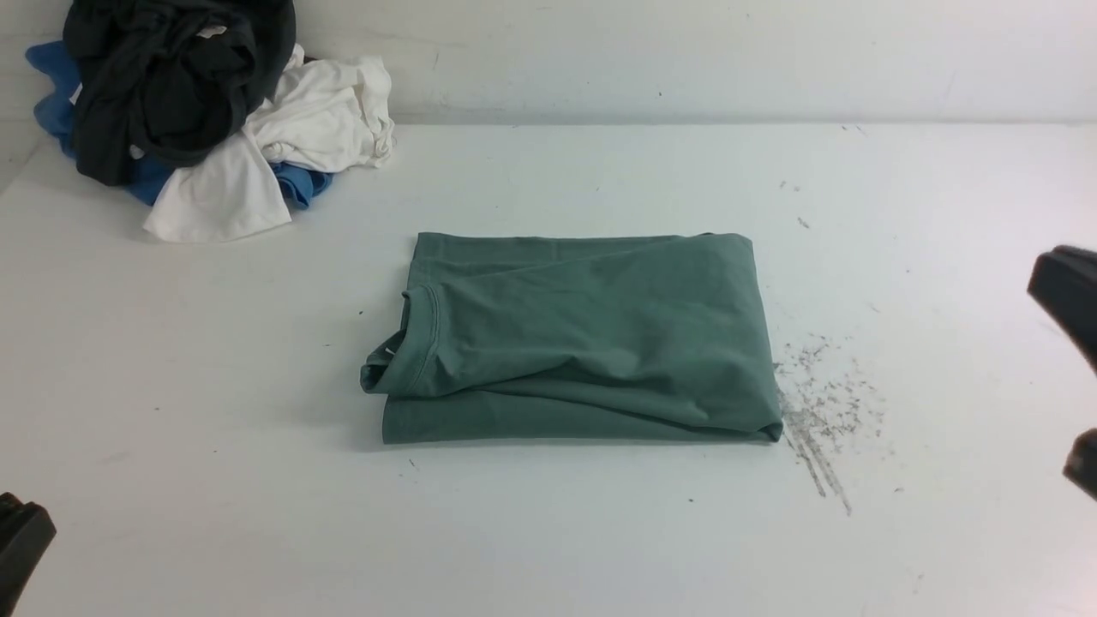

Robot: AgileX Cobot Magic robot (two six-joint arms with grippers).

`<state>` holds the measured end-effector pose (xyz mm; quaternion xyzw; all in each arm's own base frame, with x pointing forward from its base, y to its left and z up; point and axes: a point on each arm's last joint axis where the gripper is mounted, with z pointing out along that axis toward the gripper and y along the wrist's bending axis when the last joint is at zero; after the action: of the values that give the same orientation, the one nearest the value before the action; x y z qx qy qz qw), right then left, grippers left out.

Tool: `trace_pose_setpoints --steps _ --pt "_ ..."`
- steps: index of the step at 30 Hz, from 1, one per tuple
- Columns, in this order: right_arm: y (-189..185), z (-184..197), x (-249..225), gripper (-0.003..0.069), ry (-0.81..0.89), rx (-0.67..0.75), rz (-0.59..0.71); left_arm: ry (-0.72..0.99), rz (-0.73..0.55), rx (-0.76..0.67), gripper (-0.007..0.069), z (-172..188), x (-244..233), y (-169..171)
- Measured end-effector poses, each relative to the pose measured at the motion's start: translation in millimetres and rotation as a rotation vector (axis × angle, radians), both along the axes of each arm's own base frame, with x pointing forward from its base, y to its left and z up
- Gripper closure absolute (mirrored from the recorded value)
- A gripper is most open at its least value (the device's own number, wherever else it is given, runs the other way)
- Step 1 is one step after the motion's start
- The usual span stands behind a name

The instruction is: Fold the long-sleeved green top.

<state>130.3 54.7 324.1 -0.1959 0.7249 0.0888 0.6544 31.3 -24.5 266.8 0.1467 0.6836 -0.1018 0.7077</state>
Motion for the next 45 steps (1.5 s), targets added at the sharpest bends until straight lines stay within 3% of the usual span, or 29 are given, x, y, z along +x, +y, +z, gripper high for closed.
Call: trace_pose_setpoints --steps 8,13,18,22,26,31,38,45 --pt "-0.1 -9.7 -1.8 0.0673 0.101 -0.033 0.005 0.028 -0.057 -0.171 0.0599 3.2 -1.7 -4.2" --pt "-0.3 -13.6 -2.9 0.0673 0.132 -0.043 0.007 0.030 -0.062 -0.188 0.0599 3.6 -1.9 -4.5" --pt "-7.5 -28.4 -20.0 0.0673 0.109 -0.033 0.007 0.030 -0.062 -0.189 0.0599 3.6 -1.9 -4.5" --pt "-21.6 -64.4 -49.7 0.0673 -0.011 -0.086 0.002 0.031 -0.063 -0.189 0.0599 3.6 -1.9 -4.6" --pt "-34.7 -100.5 -68.9 0.0673 -0.142 -0.103 -0.071 0.031 -0.063 -0.189 0.0599 3.6 -1.9 -4.6" --pt "-46.4 -123.8 -73.8 0.0673 -0.159 -0.018 -0.250 0.031 -0.063 -0.189 0.0599 3.5 -1.9 -4.6" --pt "-55.2 -134.5 -74.0 0.0673 -0.030 0.017 -0.412 0.030 -0.064 -0.191 0.0599 3.3 -2.3 -4.6" --pt "-55.7 -142.2 -75.1 0.0673 0.061 0.018 -0.424 0.030 -0.064 -0.191 0.0599 3.3 -2.3 -4.6"
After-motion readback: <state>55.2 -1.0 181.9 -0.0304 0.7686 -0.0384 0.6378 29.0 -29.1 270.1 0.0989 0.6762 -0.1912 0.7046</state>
